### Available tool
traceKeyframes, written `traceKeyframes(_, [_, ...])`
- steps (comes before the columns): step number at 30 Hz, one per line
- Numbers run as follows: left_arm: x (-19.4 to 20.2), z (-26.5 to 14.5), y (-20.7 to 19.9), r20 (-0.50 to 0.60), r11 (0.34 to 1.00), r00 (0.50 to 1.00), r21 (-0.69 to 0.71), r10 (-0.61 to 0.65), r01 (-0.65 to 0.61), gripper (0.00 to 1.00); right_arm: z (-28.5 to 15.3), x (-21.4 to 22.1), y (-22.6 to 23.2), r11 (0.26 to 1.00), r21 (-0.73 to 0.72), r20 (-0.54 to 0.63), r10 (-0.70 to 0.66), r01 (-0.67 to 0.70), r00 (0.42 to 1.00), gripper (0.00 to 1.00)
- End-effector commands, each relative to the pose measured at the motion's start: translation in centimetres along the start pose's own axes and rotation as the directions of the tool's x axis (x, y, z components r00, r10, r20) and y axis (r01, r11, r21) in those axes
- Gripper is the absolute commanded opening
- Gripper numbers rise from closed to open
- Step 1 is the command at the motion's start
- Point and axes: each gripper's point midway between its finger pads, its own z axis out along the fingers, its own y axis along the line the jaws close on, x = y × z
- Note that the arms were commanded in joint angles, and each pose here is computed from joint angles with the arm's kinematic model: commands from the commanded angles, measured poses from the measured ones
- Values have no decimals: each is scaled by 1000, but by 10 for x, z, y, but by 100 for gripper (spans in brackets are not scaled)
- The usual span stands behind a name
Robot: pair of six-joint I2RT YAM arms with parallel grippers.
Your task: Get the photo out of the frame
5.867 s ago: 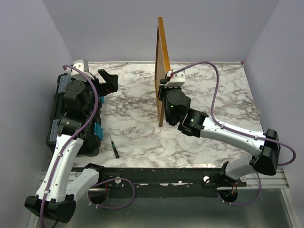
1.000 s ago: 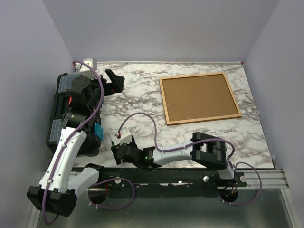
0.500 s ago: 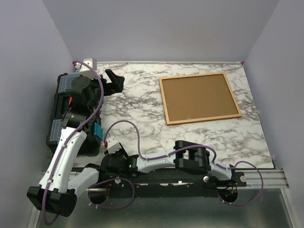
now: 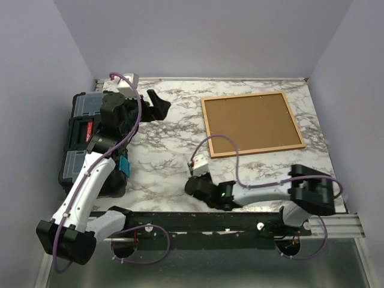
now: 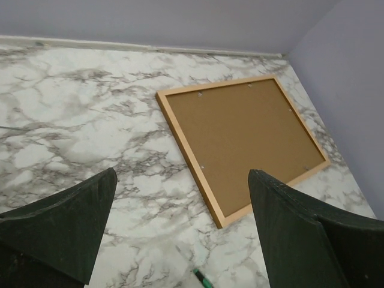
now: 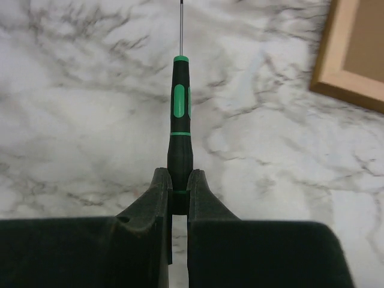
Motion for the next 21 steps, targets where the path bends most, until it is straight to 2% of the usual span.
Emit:
traceKeyframes(1, [10, 6, -52, -62, 972, 996, 230, 66, -50, 93, -6, -40, -41, 947, -146, -7, 290, -288, 957, 1])
traceKeyframes(5, [38, 11, -84, -144, 941, 983, 333, 117, -64, 93, -34, -81, -75, 845, -302, 3, 464, -441, 886, 1])
traceKeyframes(11, [80, 15, -123, -310, 876, 951, 459, 2, 148, 92, -55, -125, -141, 761, -349, 38, 594, -546, 804, 0])
traceKeyframes(13, [94, 18, -131, -377, 853, 924, 463, -57, 241, 92, -59, -134, -149, 750, -374, 46, 602, -545, 797, 0])
traceKeyframes(17, [118, 24, -142, -518, 778, 839, 452, -167, 435, 91, -57, -148, -147, 755, -397, 69, 592, -522, 803, 1])
traceKeyframes(21, [140, 31, -142, -615, 734, 751, 391, -241, 556, 92, -51, -159, -134, 741, -449, 56, 580, -498, 813, 1])
